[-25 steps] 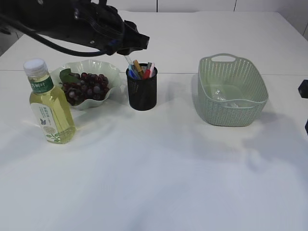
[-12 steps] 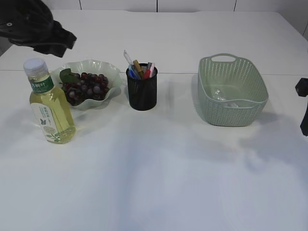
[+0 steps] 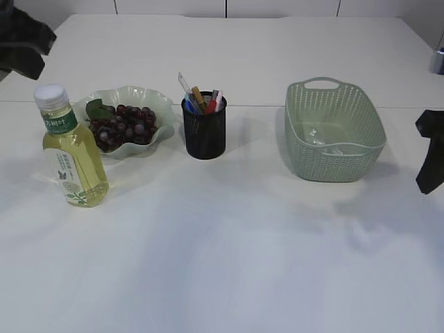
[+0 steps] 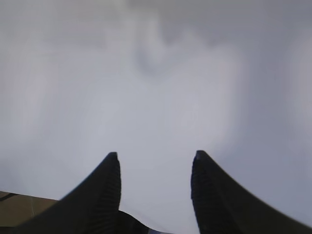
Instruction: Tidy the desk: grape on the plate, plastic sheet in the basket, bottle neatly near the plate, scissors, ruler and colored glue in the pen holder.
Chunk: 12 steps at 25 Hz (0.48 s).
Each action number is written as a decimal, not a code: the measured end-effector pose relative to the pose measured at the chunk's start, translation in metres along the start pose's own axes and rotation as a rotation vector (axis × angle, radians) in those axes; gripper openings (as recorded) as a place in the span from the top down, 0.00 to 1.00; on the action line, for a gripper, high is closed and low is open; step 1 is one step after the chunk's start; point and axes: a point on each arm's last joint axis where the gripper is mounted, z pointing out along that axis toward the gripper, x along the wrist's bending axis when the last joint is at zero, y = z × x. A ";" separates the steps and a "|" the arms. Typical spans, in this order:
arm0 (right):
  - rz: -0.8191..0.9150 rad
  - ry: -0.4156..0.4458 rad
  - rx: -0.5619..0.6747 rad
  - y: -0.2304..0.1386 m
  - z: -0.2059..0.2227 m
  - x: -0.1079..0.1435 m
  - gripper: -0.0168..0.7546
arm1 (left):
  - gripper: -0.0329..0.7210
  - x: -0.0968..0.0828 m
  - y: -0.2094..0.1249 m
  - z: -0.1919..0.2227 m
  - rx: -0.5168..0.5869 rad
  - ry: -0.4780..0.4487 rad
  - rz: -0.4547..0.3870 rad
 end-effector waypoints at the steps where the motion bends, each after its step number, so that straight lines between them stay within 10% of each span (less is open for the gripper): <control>1: -0.012 0.004 -0.003 -0.001 -0.001 0.003 0.49 | 0.63 -0.002 -0.002 -0.007 -0.006 -0.012 0.003; 12: -0.092 0.018 -0.217 -0.037 -0.061 0.022 0.49 | 0.63 -0.004 -0.023 -0.074 -0.065 -0.089 0.003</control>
